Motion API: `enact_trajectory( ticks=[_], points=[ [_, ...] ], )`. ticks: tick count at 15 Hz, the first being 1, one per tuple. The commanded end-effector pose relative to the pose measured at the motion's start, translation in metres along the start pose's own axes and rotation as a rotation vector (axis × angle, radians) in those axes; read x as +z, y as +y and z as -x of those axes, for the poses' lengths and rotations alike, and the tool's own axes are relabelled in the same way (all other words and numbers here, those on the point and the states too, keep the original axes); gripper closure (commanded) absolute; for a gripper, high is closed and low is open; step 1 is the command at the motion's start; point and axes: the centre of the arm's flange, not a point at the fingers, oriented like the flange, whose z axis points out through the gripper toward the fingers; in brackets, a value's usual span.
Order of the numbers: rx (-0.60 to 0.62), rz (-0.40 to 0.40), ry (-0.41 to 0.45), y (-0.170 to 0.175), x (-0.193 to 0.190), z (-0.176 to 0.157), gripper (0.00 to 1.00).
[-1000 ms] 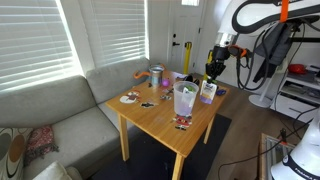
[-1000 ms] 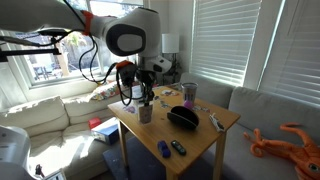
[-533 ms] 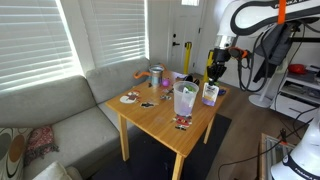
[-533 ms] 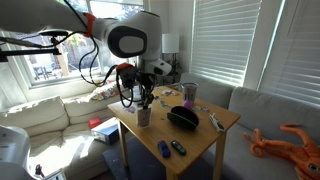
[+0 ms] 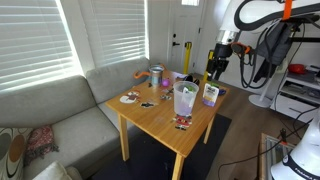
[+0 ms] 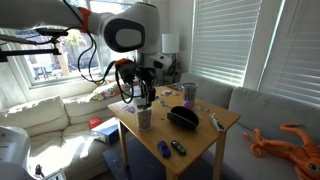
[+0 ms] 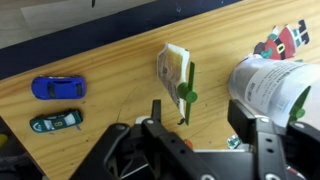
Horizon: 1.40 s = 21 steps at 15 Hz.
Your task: Remove the plastic bottles from the bucket
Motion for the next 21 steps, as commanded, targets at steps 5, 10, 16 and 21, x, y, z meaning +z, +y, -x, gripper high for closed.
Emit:
enact_trajectory(
  ticks=[5,10,16,21],
  points=[
    [-0.048,-0.064,0.099,-0.035,-0.057,0.008,0.0],
    [-0.081,-0.104,0.117,-0.091,-0.055,-0.002,0.0],
    [-0.076,-0.112,0.064,-0.129,-0.021,-0.014,0.0],
    [-0.082,-0.115,0.024,-0.138,0.0,-0.022,0.0]
  ],
)
